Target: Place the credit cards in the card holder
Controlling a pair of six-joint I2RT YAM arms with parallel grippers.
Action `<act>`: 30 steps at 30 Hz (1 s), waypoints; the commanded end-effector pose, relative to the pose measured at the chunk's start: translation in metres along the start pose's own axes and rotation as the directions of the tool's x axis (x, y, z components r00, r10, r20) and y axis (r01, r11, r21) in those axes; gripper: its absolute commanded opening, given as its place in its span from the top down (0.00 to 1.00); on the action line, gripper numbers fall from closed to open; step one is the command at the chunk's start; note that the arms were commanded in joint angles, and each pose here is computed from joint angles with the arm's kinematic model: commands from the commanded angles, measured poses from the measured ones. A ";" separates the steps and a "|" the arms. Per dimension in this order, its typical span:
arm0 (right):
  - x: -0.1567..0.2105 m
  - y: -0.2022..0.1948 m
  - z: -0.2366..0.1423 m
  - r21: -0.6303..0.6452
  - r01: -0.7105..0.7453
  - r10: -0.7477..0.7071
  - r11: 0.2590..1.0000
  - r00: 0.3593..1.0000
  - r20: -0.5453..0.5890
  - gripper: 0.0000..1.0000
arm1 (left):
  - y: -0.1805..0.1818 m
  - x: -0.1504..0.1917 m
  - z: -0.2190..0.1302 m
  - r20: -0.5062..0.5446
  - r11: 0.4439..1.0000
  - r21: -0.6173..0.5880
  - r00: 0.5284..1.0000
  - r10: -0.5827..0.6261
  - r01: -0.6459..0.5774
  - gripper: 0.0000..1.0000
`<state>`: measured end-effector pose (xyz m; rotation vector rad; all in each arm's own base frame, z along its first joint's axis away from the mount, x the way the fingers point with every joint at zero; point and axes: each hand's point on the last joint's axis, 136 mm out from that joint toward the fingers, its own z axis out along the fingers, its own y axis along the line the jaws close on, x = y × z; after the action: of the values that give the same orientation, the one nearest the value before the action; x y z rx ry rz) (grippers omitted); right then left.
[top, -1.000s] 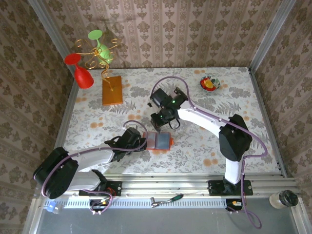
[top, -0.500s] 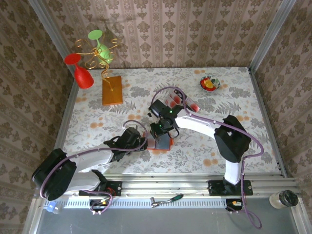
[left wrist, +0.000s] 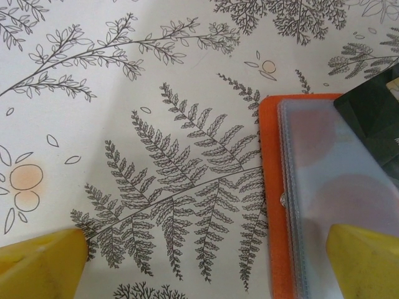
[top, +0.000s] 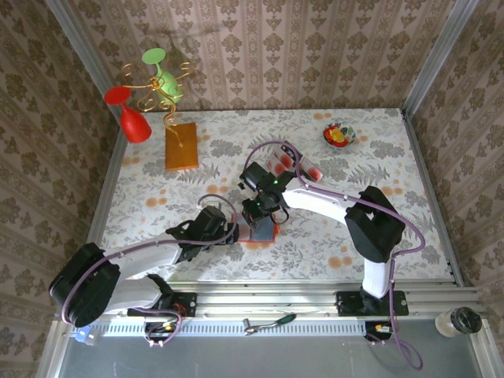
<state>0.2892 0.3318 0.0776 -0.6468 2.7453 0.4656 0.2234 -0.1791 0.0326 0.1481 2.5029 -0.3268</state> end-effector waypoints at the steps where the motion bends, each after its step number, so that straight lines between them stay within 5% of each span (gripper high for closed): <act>1: 0.008 0.000 0.009 -0.004 -0.009 0.008 1.000 1.000 -0.025 1.00 | -0.002 0.006 0.003 -0.026 1.000 0.005 0.999 0.022 -0.022 0.01; 30: 0.001 0.008 -0.009 -0.056 -0.036 0.036 0.998 0.999 0.014 1.00 | 0.002 0.021 0.015 -0.077 0.999 -0.022 0.996 0.041 -0.043 0.06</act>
<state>0.2873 0.3354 0.0719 -0.6209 2.7514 0.5083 0.2251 -0.1768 0.0217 0.1682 2.5250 -0.2607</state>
